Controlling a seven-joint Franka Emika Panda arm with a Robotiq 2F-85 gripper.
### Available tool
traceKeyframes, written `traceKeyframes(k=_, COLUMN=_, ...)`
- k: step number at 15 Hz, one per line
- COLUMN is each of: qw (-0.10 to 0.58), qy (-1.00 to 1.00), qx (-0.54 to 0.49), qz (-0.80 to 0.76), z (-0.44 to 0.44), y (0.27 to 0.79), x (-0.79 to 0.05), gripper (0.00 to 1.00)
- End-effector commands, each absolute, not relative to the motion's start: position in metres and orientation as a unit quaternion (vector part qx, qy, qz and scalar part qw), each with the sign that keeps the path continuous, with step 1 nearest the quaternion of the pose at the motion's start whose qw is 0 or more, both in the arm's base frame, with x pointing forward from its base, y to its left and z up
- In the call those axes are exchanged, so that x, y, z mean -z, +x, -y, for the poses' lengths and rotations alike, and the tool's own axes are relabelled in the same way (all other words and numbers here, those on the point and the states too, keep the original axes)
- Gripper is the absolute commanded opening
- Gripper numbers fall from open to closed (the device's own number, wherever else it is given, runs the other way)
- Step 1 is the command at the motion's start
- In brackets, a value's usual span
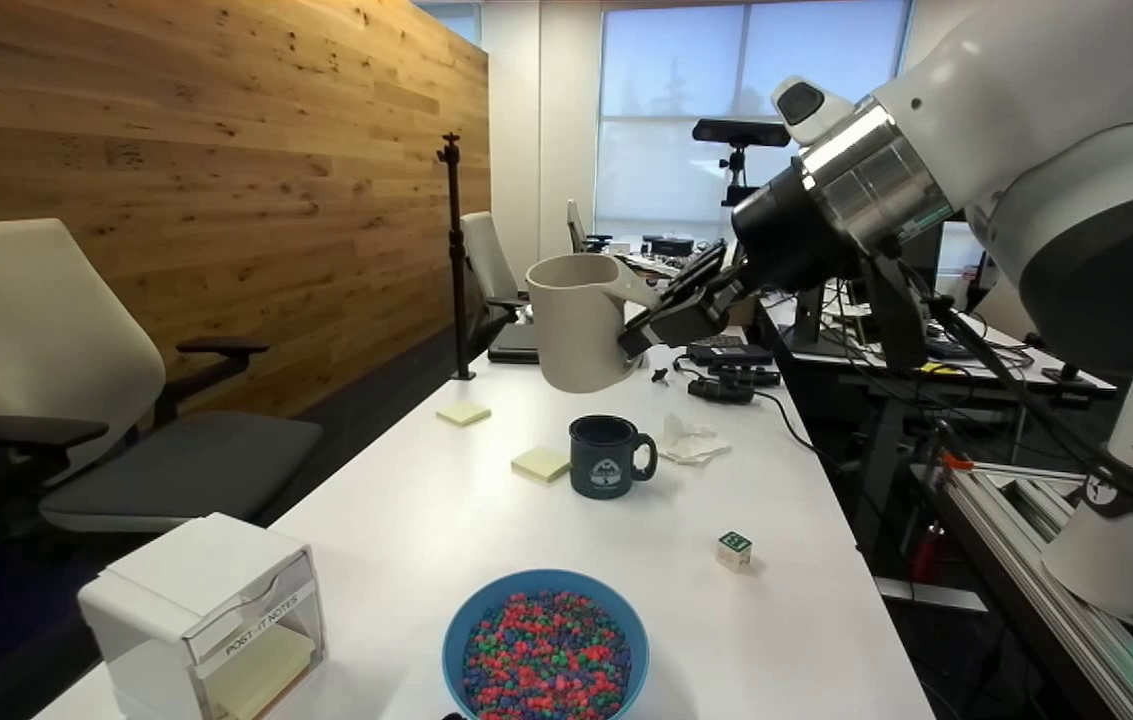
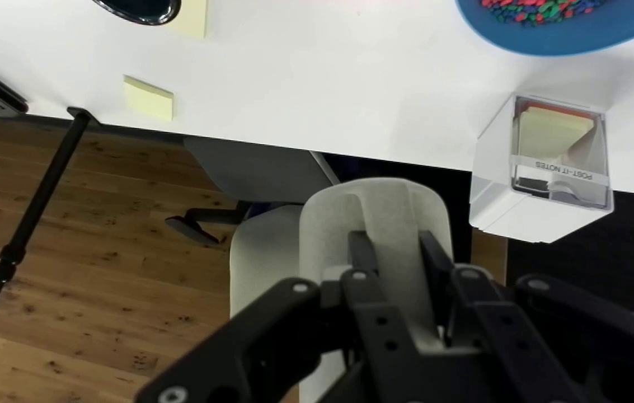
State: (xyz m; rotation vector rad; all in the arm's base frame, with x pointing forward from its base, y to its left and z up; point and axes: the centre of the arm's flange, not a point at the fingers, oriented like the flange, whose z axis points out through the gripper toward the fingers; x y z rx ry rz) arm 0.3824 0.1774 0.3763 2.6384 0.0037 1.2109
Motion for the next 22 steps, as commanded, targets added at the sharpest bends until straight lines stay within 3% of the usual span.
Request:
traceKeyframes(k=1, qw=0.112, qy=0.907, qx=-0.405, qz=0.004, z=-0.166, y=0.333, x=-0.378, gripper=0.06)
traceKeyframes(k=9, qw=0.111, qy=0.916, qx=-0.385, qz=0.018, z=-0.175, y=0.324, x=-0.377, gripper=0.06)
traceKeyframes(k=22, qw=0.224, qy=0.923, qx=-0.303, qz=-0.072, z=-0.176, y=0.327, x=-0.374, gripper=0.06)
